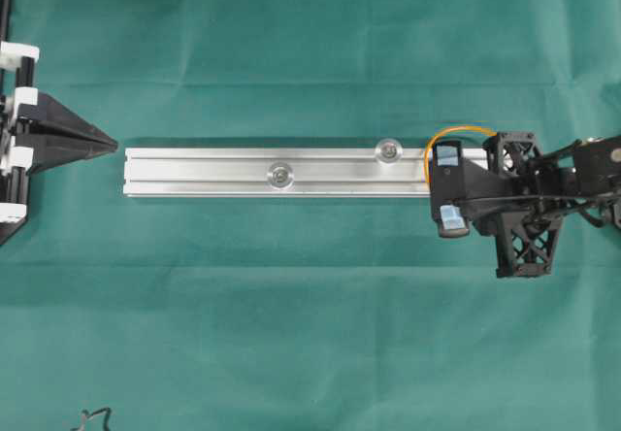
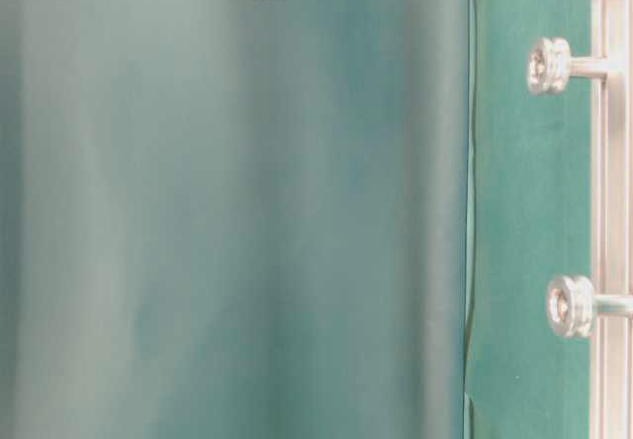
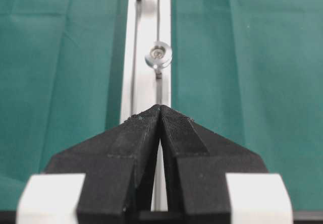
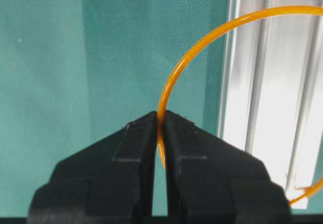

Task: Hook the rubber onto the shaft.
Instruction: 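Lift the ring with the right gripper and carry it left along the rail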

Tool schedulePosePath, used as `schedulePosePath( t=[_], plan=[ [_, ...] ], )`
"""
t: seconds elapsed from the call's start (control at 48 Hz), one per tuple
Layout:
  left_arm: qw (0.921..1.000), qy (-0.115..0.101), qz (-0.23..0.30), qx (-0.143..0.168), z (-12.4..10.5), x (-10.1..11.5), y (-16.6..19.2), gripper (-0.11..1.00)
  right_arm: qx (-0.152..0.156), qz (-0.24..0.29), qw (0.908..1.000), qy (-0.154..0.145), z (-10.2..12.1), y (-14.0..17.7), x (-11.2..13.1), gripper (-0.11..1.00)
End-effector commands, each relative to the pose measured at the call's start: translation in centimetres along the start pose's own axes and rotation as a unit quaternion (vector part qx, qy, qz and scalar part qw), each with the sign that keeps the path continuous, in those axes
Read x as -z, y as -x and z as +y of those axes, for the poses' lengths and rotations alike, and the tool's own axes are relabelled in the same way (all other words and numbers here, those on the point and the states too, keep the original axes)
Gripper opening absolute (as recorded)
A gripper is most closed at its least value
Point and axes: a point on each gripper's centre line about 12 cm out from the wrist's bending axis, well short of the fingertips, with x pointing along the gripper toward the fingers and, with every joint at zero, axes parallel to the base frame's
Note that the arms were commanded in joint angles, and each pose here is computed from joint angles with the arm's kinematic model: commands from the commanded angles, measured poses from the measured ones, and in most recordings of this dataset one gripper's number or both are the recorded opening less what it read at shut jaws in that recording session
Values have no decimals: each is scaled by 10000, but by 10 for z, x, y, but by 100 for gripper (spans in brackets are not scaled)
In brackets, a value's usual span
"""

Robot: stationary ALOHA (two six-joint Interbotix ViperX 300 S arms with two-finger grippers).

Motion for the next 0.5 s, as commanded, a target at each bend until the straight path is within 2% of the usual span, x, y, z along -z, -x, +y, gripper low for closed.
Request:
schedulePosePath(
  t=[0.0, 0.479],
  plan=[
    [9999, -9, -138, 2, 0, -12, 2, 0, -45, -194, 9998, 33, 4, 22, -11, 7],
    [9999, -9, -138, 2, 0, -12, 2, 0, 203, -301, 9991, 234, 4, 92, -27, 7]
  ],
)
